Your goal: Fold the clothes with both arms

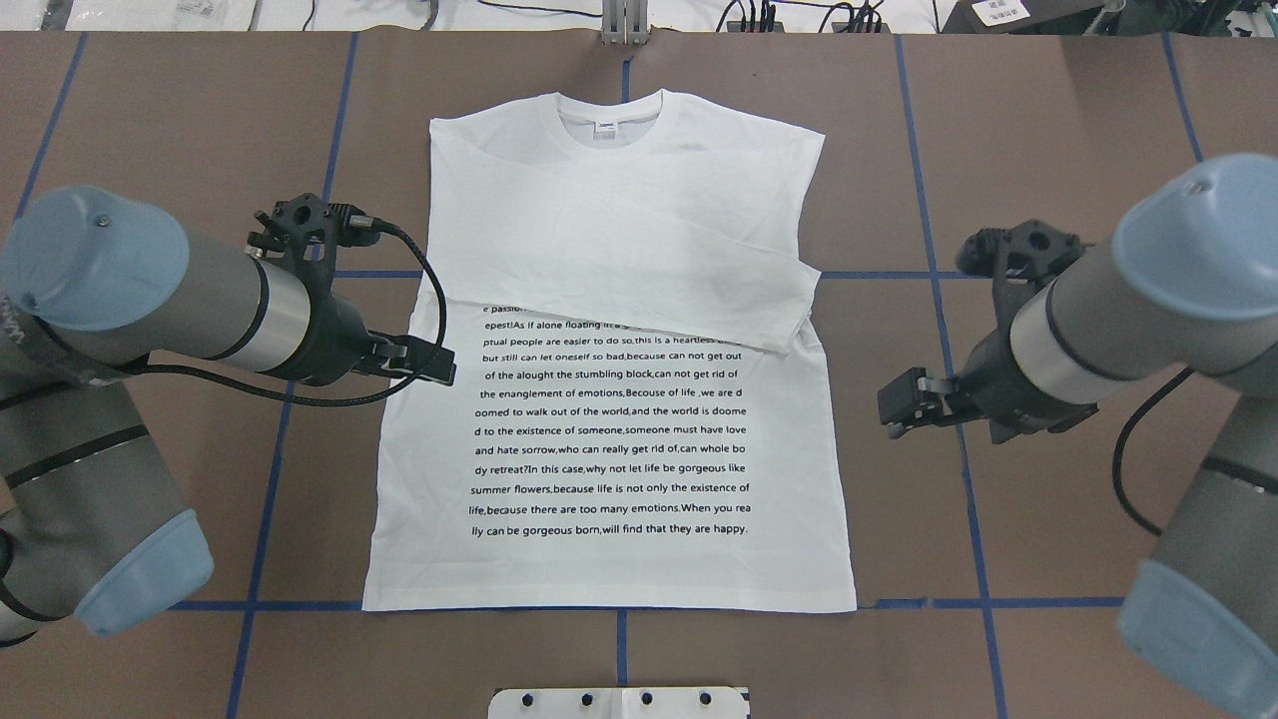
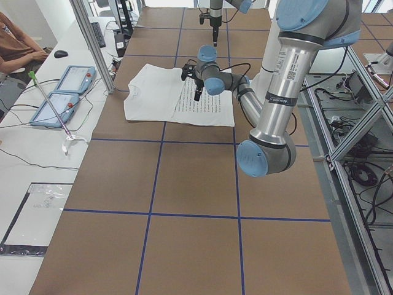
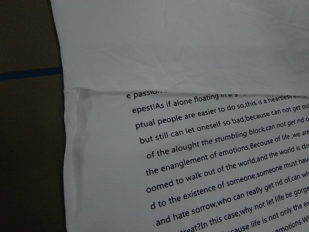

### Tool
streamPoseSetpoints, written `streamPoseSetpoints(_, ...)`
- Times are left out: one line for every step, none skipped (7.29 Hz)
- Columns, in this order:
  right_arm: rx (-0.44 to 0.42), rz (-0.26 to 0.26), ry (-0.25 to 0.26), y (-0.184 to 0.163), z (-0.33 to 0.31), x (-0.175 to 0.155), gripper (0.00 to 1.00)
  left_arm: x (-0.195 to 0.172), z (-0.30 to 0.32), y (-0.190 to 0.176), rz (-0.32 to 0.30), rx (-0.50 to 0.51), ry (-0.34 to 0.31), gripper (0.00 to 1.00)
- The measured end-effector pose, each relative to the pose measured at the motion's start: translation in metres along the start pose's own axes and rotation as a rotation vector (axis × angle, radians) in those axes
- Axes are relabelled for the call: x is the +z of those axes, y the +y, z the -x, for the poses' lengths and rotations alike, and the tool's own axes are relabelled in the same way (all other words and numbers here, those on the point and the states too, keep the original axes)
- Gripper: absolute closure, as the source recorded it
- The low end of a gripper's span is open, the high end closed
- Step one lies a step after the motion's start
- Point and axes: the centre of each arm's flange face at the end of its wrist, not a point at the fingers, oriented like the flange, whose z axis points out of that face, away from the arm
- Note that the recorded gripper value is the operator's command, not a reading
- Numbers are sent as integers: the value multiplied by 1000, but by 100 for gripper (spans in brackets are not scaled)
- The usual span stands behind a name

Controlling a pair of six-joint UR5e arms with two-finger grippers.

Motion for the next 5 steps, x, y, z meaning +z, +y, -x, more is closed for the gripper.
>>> streamPoseSetpoints(-16, -4, 7, 22, 17, 21, 0, -3, 0, 1, -3, 0, 2, 0)
streamPoseSetpoints(-29, -13, 10, 31, 27, 46, 0, -4, 0, 2, -5, -1, 2, 0)
streamPoseSetpoints(-36, -21, 16, 34, 32, 65, 0, -3, 0, 3, -3, 0, 2, 0)
streamPoseSetpoints(-42, -16, 30, 38, 34, 82, 0, -2, -1, 4, 0, -1, 2, 0)
streamPoseSetpoints(-51, -6, 37, 45, 38, 94, 0, 0, -2, 5, 3, -3, 2, 0)
